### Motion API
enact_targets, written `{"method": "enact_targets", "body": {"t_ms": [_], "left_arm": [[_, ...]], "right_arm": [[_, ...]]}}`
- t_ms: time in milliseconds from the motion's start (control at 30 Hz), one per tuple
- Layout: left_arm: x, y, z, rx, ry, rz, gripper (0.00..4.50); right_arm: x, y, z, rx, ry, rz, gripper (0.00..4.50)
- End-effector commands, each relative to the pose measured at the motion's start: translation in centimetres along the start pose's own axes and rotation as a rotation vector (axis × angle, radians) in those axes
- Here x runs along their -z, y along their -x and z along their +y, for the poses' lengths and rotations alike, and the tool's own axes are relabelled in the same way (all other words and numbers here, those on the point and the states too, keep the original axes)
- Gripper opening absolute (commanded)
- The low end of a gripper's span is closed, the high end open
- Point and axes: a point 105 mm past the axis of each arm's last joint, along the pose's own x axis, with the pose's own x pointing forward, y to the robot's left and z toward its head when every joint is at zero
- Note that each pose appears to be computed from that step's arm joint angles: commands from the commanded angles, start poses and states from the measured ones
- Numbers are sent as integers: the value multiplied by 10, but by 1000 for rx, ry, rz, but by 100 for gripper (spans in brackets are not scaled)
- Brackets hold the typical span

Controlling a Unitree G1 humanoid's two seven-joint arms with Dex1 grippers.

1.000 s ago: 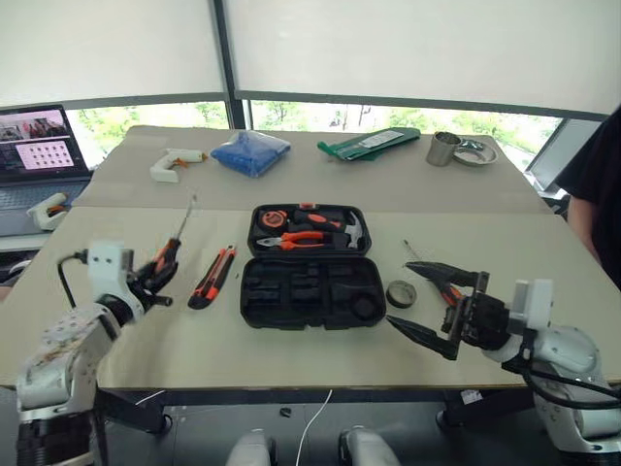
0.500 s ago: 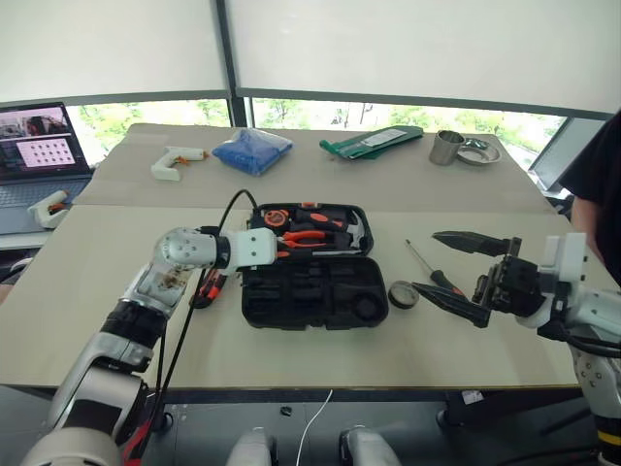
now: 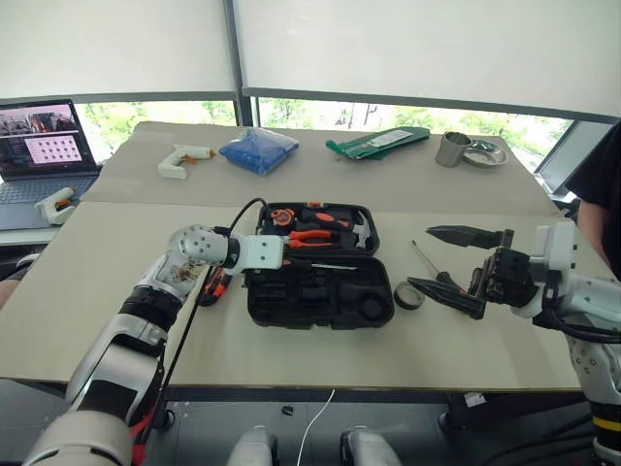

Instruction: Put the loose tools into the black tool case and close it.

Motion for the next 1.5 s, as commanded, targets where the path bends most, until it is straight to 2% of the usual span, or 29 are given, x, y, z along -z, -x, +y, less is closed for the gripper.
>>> {"method": "enact_targets", "body": {"t_ms": [33, 333, 400, 567, 700, 800, 867, 900, 933, 1067, 1233, 1400, 1500], "left_arm": [[-4, -6, -2, -18, 28, -9, 90], [4, -1, -15, 11, 51, 19, 90], [2, 0, -12, -13, 62, 7, 190], [-34, 4, 6, -131, 136, -229, 344], [-41, 9, 13, -170, 247, -295, 344], [-33, 6, 16, -201, 391, -304, 272], [-29, 2, 12, -204, 433, -296, 202], [-25, -1, 11, -213, 455, -288, 191], [-21, -4, 9, -227, 483, -276, 137], [-18, -19, -6, -202, 530, -246, 3], [-10, -44, -43, -81, 531, -132, 3], [1, -53, -53, -65, 600, -41, 3], [0, -54, -52, -76, 612, -48, 3]], "right_arm": [[-12, 1, -5, 3, 41, -15, 450], [-12, -3, 0, -24, 19, -23, 450], [-11, -3, 2, -25, 10, -25, 450], [-9, -3, 5, -26, -13, -27, 450], [-8, -3, 7, -27, -30, -29, 450], [-7, -4, 7, -17, -40, -36, 450], [-8, -4, 6, -9, -46, -42, 450], [-8, -4, 7, -7, -48, -43, 450], [-7, -4, 8, -6, -50, -42, 450], [-4, -3, 9, 1, -58, -40, 450], [2, 1, 10, 21, -67, -31, 450], [9, 3, 10, 45, -88, -19, 450], [13, 4, 10, 56, -97, -12, 450]]}}
